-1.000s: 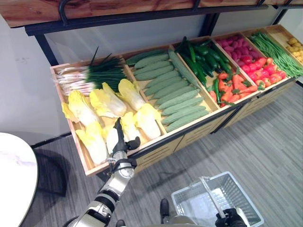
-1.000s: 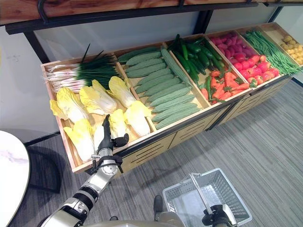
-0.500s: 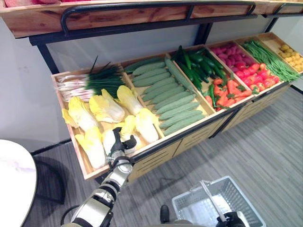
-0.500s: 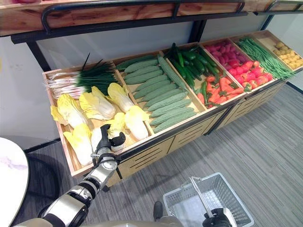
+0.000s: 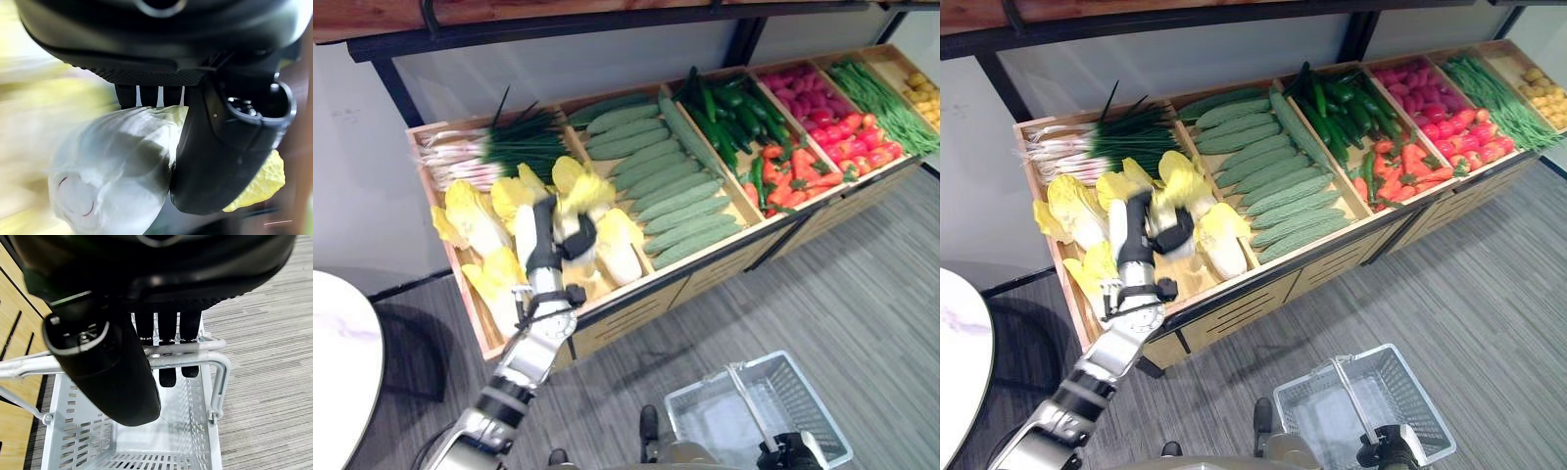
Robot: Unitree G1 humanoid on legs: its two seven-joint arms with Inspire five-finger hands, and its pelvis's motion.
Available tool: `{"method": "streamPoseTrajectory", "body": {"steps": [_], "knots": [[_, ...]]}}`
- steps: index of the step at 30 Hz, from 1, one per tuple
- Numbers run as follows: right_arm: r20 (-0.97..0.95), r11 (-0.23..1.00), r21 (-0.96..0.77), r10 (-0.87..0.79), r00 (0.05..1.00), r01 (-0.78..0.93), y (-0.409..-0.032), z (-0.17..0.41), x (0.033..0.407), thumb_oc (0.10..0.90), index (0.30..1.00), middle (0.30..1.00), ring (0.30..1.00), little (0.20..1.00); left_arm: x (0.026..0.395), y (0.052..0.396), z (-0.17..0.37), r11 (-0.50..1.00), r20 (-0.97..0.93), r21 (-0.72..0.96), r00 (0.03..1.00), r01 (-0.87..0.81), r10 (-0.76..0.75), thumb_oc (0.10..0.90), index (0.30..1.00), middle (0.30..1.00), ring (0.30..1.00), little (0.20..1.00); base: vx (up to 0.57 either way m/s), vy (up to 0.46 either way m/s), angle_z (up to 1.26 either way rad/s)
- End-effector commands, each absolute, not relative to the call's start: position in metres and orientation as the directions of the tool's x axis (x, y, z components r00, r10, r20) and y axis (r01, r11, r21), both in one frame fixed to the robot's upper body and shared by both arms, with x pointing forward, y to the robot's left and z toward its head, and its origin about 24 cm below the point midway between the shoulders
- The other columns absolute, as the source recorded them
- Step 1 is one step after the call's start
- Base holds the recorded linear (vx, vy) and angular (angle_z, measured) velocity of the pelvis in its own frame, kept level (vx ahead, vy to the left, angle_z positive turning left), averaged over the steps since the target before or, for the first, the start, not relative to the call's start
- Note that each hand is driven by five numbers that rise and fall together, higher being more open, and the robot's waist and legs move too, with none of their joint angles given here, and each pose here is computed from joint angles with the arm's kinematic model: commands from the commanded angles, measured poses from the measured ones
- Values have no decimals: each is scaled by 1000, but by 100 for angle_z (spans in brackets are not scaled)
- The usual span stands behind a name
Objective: Get the vegetables into the basket
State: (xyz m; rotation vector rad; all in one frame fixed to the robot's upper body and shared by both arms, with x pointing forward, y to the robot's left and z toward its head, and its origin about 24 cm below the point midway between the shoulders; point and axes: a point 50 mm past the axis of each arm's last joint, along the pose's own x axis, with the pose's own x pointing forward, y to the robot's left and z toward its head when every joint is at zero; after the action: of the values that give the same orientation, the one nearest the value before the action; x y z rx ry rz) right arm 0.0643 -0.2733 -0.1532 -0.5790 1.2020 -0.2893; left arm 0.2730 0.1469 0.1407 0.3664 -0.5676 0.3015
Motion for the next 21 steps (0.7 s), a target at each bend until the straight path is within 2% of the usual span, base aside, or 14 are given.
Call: {"method": "streamPoseTrajectory", "body": {"steps": [1, 2, 3, 4, 5, 6, 7, 8, 10, 13, 21], "knots": [[-741, 789, -614, -559, 373, -38, -294, -144, 76, 400, 300, 300, 300, 300, 281, 137, 168, 929, 685, 216, 725, -299, 74, 400, 300, 300, 300, 300, -29, 43, 20], [-742, 791, -612, -562, 366, -26, -295, -143, 75, 400, 300, 300, 300, 300, 274, 140, 171, 943, 691, 203, 721, -263, 53, 400, 300, 300, 300, 300, -7, 59, 11], [-743, 793, -610, -565, 359, -15, -299, -142, 74, 400, 300, 300, 300, 300, 259, 147, 173, 974, 682, 166, 731, -153, -1, 400, 300, 300, 300, 300, -29, 38, 5], [-744, 793, -609, -564, 358, -17, -299, -142, 73, 400, 300, 300, 300, 300, 258, 149, 173, 975, 680, 165, 733, -150, -2, 400, 300, 300, 300, 300, -40, 48, 2], [-742, 792, -610, -567, 358, -8, -302, -141, 74, 400, 300, 300, 300, 300, 250, 152, 171, 998, 643, 67, 765, 2, -45, 400, 300, 300, 300, 300, -31, 37, 5], [-742, 794, -608, -568, 355, -2, -304, -140, 74, 400, 300, 300, 300, 300, 246, 155, 170, 997, 629, -2, 775, 81, -61, 400, 300, 300, 300, 300, -47, 70, 4], [-749, 802, -598, -555, 361, -8, -307, -138, 76, 400, 300, 300, 300, 300, 237, 163, 159, 939, 560, -178, 815, 293, -148, 400, 300, 300, 300, 300, -26, 49, 3], [-750, 802, -597, -554, 361, -9, -307, -139, 76, 400, 300, 300, 300, 300, 237, 164, 159, 939, 559, -180, 815, 295, -149, 400, 300, 300, 300, 300, -13, 51, 1], [-768, 823, -566, -511, 386, -36, -305, -139, 78, 400, 300, 300, 300, 300, 234, 171, 143, 865, 515, -316, 836, 391, -190, 400, 300, 300, 300, 300, 5, 42, 0], [-776, 831, -554, -496, 390, -45, -304, -139, 78, 400, 300, 300, 300, 300, 230, 176, 129, 826, 474, -370, 851, 425, -226, 400, 300, 300, 300, 300, 11, 42, -2], [-789, 845, -534, -490, 371, -21, -305, -140, 71, 400, 300, 300, 300, 300, 223, 192, 109, 828, 397, -386, 883, 407, -250, 400, 300, 300, 300, 300, -3, 84, -3]]}}
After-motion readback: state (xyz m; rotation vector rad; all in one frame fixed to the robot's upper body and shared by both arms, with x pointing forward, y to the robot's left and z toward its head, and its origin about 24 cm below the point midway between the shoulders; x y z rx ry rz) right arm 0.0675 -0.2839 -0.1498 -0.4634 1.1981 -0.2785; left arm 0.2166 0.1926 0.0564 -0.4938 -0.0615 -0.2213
